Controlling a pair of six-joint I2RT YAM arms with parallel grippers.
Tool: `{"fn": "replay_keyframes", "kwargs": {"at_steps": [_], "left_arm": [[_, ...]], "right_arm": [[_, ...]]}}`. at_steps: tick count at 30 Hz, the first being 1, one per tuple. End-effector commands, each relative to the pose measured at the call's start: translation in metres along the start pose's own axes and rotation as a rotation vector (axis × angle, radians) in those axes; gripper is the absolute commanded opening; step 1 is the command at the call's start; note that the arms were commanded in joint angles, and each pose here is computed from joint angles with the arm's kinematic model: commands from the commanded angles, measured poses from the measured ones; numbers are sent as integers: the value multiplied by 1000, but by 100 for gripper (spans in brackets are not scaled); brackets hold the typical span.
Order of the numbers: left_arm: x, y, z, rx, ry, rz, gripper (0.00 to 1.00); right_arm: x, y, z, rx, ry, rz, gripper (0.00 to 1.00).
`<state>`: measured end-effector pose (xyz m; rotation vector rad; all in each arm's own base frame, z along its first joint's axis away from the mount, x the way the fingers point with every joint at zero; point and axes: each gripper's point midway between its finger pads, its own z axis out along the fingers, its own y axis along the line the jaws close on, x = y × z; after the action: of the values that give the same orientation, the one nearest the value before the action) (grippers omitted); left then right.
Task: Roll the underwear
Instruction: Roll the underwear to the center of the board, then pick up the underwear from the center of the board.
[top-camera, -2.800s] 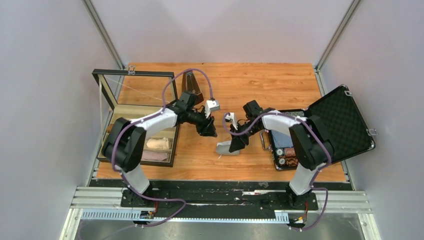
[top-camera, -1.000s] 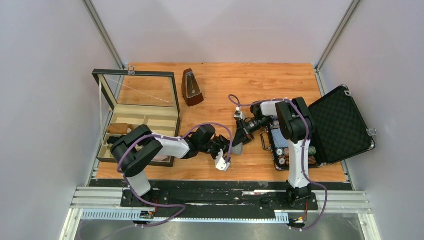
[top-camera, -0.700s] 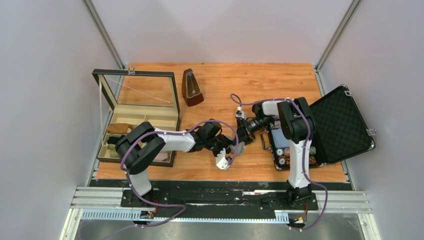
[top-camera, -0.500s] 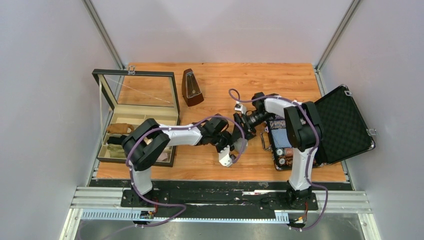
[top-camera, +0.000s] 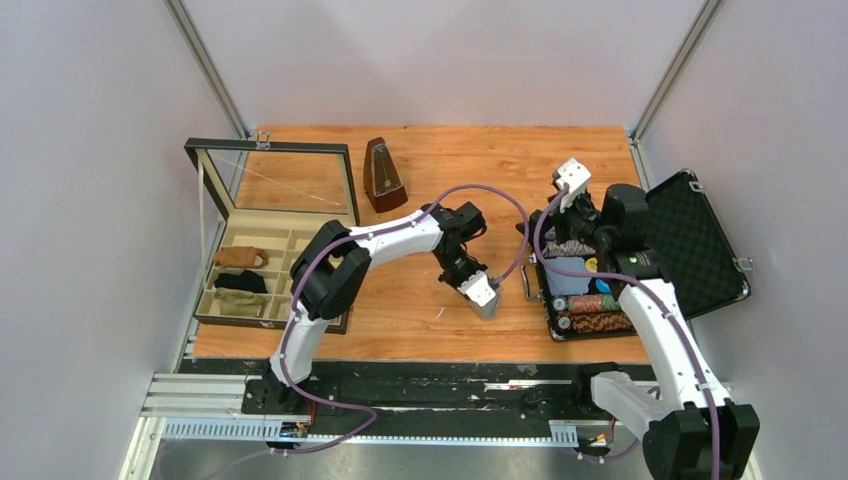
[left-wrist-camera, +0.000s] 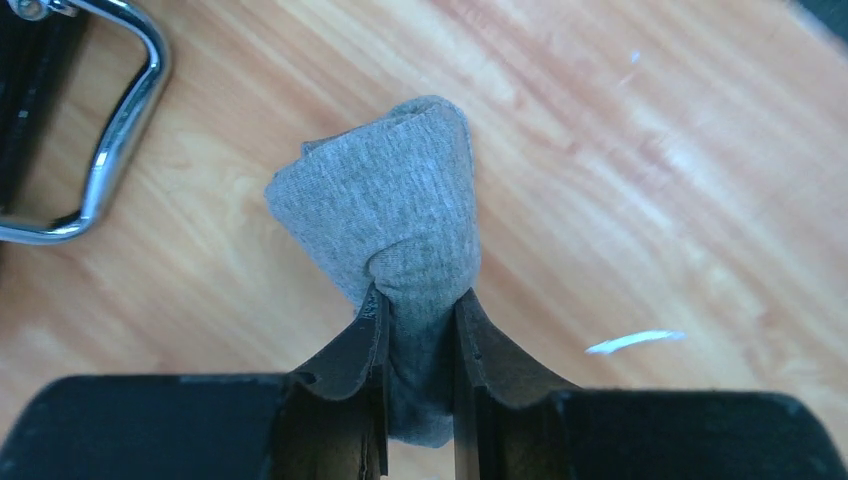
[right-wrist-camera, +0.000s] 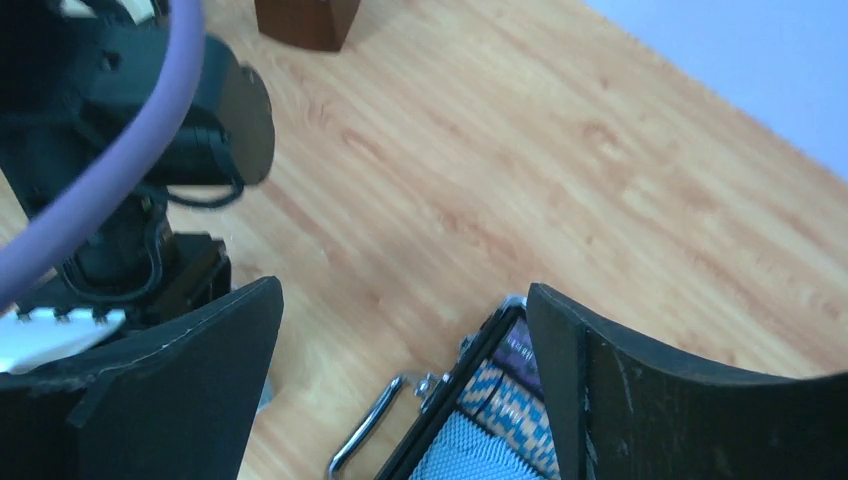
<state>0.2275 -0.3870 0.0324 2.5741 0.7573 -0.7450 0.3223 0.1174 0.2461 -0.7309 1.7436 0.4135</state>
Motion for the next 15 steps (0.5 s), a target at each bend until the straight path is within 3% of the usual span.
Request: {"fn": "replay_keyframes", "kwargs": {"at_steps": [1,7,15], "left_arm": [[6,-106,28,295,-38,-538,12],[10,-113,42,242,-73,-861,13],[18,-108,56,179,-68,-985,13]], "right_arm": [[50,24,-18,-69,117,-5,91],[94,98,-58,-327,83,-177,81],[141,152,-44,-593,78,-463,79]]}}
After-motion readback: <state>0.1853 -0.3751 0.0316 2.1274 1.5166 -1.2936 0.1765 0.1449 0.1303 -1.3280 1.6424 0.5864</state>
